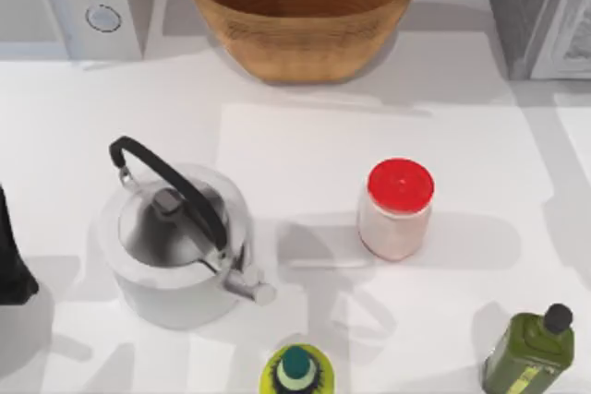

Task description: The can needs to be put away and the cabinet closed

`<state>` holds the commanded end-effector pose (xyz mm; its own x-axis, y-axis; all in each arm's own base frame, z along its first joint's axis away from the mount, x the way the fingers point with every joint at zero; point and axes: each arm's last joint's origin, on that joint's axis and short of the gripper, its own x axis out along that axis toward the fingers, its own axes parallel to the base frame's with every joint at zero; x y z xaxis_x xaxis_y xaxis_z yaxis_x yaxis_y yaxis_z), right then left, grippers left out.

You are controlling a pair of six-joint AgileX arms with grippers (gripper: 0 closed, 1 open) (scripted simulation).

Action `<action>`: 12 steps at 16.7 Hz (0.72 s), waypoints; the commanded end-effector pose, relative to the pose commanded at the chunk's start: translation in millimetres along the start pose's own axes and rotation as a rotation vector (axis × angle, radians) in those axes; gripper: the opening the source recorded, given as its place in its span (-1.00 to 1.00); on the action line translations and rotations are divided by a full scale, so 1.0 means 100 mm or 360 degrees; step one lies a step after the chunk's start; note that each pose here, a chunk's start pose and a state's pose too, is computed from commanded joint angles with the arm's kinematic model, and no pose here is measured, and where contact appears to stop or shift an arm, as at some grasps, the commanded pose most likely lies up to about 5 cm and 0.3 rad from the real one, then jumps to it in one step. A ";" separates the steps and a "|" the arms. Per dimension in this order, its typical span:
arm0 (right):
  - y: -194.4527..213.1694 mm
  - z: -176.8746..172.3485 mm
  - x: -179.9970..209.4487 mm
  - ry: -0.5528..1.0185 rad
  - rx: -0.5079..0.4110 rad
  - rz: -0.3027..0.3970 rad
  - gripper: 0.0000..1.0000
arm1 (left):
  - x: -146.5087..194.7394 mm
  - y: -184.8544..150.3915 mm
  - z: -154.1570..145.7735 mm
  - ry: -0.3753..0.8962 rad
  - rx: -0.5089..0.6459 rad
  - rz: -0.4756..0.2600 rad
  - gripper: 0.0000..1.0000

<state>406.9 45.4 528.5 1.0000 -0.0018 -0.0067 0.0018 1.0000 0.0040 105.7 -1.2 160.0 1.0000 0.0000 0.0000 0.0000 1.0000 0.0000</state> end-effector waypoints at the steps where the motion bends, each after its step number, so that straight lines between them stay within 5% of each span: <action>1: 0.00 0.00 0.00 0.0000 0.0000 0.0000 0.66 | 0.00 0.00 0.00 0.0000 0.0000 0.0000 1.00; 4: 0.00 0.00 0.00 0.0000 0.0000 0.0000 1.00 | 0.00 0.00 0.00 0.0000 0.0000 0.0000 1.00; 12: 0.00 0.00 0.00 0.0000 0.0000 0.0001 1.00 | 0.00 0.00 0.00 0.0000 0.0000 0.0000 1.00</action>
<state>406.9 45.6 528.5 1.0000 -0.0012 -0.0067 0.0013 1.0000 0.0040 105.7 -1.2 160.0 1.0000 0.0000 0.0000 0.0000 1.0000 0.0000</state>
